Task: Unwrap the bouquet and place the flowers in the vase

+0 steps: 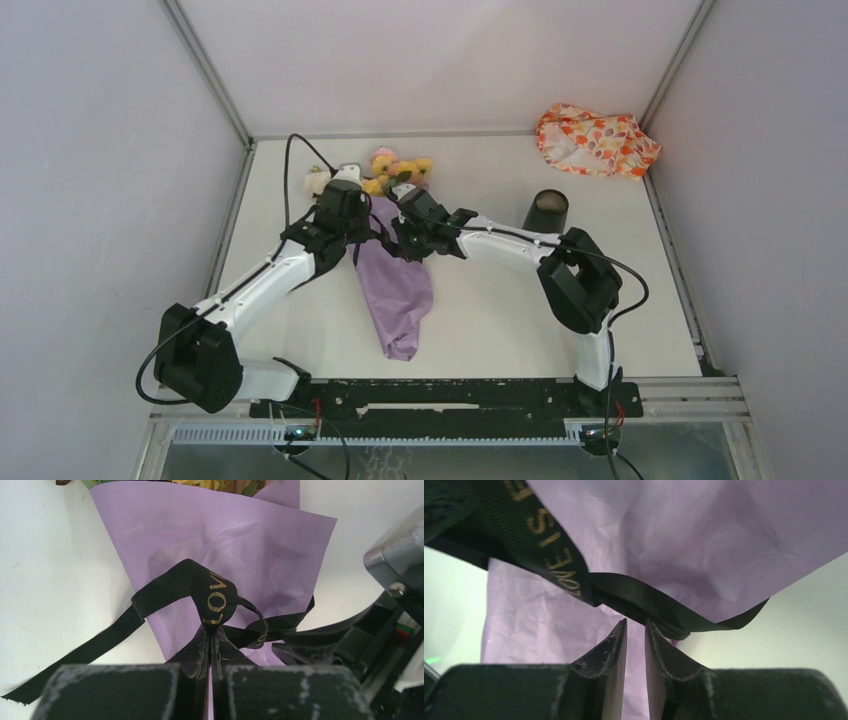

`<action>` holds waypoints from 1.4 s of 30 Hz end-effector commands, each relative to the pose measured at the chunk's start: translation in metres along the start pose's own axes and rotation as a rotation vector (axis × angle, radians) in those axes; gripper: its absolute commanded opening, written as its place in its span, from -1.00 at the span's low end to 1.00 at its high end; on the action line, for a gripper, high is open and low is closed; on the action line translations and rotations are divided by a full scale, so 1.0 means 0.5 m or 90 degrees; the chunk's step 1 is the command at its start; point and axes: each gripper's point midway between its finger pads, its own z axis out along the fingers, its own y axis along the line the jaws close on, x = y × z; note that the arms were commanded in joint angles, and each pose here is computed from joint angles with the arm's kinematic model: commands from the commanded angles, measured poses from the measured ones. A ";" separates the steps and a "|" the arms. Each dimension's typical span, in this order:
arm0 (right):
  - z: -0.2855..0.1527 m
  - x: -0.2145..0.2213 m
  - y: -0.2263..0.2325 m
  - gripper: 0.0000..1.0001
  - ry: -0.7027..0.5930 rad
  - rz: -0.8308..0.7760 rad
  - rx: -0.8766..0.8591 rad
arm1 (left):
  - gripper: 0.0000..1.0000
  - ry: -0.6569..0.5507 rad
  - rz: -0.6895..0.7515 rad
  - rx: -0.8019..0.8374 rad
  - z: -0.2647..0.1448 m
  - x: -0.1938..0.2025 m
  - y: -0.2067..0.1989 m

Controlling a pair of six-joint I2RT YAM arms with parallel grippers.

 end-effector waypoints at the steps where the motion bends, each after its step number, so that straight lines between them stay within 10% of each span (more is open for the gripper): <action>1: -0.001 -0.068 -0.001 -0.45 -0.055 -0.013 -0.004 | -1.00 -0.045 -0.022 0.017 -0.023 -0.050 -0.010; 36: 0.083 -0.104 0.050 -0.34 -0.047 -0.015 -0.063 | -1.00 -0.047 -0.028 0.026 -0.031 -0.048 -0.012; 42: 0.085 -0.105 0.041 -0.98 -0.043 -0.017 -0.061 | -1.00 -0.048 -0.031 0.022 -0.032 -0.048 -0.008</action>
